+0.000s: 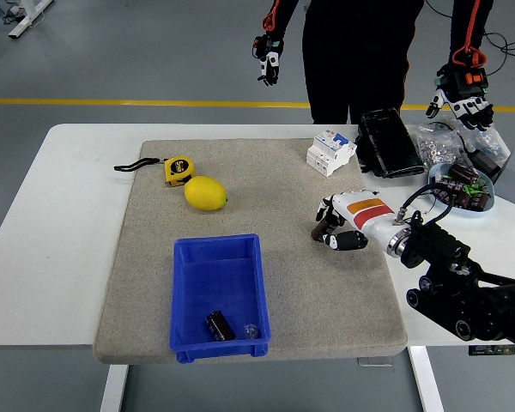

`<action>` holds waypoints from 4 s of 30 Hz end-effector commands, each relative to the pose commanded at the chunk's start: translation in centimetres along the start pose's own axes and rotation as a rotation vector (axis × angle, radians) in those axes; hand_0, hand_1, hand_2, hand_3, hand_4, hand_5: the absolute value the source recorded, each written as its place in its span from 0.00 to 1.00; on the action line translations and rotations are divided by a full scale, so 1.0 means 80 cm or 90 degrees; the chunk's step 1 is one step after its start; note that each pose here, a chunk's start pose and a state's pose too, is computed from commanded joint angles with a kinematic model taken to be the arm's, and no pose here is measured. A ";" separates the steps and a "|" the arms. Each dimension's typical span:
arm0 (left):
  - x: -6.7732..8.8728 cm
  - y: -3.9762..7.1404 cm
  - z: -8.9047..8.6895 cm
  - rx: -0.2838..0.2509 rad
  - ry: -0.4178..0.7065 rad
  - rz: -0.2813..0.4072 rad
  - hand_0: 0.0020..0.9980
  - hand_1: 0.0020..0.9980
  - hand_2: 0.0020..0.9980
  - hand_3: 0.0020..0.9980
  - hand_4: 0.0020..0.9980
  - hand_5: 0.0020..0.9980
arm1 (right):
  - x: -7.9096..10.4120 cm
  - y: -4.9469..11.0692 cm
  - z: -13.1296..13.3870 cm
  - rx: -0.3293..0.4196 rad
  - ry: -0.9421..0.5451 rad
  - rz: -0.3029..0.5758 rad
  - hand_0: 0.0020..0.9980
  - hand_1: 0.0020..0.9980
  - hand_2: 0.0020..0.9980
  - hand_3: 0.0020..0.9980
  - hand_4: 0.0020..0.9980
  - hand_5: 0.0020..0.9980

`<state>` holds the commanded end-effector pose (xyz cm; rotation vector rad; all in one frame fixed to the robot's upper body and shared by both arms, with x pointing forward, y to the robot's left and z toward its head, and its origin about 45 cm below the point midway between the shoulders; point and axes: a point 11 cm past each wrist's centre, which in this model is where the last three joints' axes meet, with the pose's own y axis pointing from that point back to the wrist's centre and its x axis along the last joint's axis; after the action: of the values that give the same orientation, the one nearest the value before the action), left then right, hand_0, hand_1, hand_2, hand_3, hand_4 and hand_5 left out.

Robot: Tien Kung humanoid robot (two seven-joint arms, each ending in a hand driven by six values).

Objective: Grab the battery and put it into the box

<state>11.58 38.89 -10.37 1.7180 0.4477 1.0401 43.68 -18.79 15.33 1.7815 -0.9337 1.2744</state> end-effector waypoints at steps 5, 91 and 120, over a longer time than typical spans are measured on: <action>0.000 0.000 -0.001 0.001 -0.001 0.000 0.65 0.65 0.66 0.58 0.63 0.58 | -0.001 0.001 0.000 0.000 -0.001 -0.001 0.20 0.36 0.50 0.53 0.65 0.26; -0.002 0.000 -0.004 0.005 -0.007 -0.004 0.66 0.65 0.66 0.58 0.63 0.58 | -0.028 0.023 0.023 -0.041 0.000 -0.058 0.19 0.36 0.45 0.44 0.73 0.31; 0.005 -0.001 -0.005 0.006 -0.005 0.001 0.66 0.65 0.66 0.58 0.63 0.58 | 0.007 0.012 -0.003 0.003 0.011 -0.019 0.18 0.35 0.44 0.44 0.70 0.32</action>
<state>11.49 39.46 -10.24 1.7298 0.4480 1.0336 42.83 -19.08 16.11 1.7789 -0.8927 1.2715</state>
